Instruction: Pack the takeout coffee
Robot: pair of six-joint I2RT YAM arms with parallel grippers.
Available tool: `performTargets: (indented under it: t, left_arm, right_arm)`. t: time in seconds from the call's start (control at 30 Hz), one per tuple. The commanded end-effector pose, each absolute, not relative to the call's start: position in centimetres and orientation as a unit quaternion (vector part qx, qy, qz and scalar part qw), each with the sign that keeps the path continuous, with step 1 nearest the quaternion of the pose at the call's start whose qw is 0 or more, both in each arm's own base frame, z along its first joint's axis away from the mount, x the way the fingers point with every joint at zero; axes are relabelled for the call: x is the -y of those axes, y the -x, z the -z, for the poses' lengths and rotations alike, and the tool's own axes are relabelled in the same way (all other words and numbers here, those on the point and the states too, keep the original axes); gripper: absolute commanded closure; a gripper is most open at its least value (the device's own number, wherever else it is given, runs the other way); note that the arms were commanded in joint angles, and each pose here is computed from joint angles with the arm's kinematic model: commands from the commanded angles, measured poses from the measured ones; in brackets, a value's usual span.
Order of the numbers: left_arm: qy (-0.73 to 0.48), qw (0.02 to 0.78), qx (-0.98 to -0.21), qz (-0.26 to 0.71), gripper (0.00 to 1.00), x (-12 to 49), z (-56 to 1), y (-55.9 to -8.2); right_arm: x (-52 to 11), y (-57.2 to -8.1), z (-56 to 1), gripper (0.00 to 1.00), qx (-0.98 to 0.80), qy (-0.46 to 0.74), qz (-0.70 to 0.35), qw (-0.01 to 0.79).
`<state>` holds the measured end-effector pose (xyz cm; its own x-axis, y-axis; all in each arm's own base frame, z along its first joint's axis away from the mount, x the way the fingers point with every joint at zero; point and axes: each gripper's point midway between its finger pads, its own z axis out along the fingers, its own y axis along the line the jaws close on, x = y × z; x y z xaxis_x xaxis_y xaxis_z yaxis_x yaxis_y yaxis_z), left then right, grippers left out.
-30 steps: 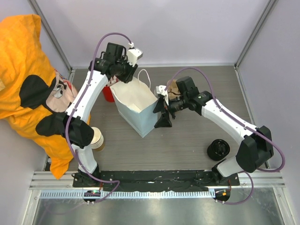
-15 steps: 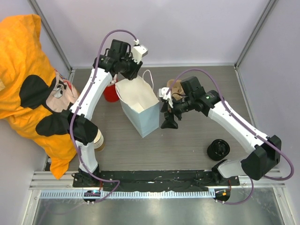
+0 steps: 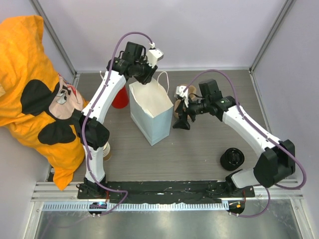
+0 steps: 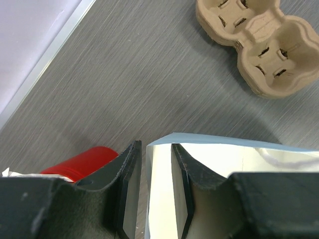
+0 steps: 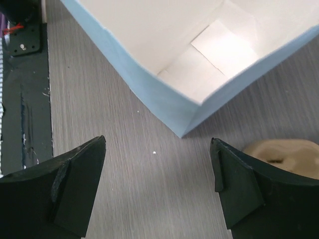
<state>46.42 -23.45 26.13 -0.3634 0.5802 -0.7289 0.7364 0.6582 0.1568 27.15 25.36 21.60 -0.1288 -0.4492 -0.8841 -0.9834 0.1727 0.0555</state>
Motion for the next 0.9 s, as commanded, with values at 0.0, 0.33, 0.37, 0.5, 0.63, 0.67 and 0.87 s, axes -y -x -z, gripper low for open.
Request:
performTargets:
  t: [0.0,0.33,0.37,0.5,0.63,0.67,0.87]
  left_arm:
    - [-0.401,0.438,-0.798,0.103,0.66,24.2,-28.8,-47.2]
    - [-0.399,0.445,-0.796,0.100,0.60,24.2,-29.0,-47.4]
    - [-0.399,0.445,-0.796,0.099,0.58,24.3,-28.9,-47.5]
    - [-0.396,0.449,-0.796,0.094,0.54,24.5,-29.0,-48.0]
    - [-0.403,0.447,-0.793,0.095,0.50,25.4,-28.9,-47.9]
    - [-0.404,0.448,-0.792,0.095,0.48,25.5,-28.9,-47.9]
    - [-0.414,0.448,-0.785,0.107,0.35,26.4,-29.1,-47.3]
  right_arm:
    - [-28.3,-28.4,-23.4,0.10,-0.630,0.514,-0.415,0.409]
    - [-30.9,-23.8,-24.5,0.10,-0.595,0.526,-0.500,0.344]
    - [-31.2,-22.8,-24.6,0.10,-0.589,0.533,-0.506,0.337]
    - [-31.3,-21.1,-24.3,0.10,-0.589,0.545,-0.506,0.317]
    - [-31.9,-21.3,-23.6,0.10,-0.594,0.548,-0.496,0.318]
    - [-32.3,-21.5,-23.6,0.10,-0.593,0.550,-0.491,0.324]
    - [-34.1,-21.3,-24.1,0.10,-0.585,0.551,-0.502,0.319]
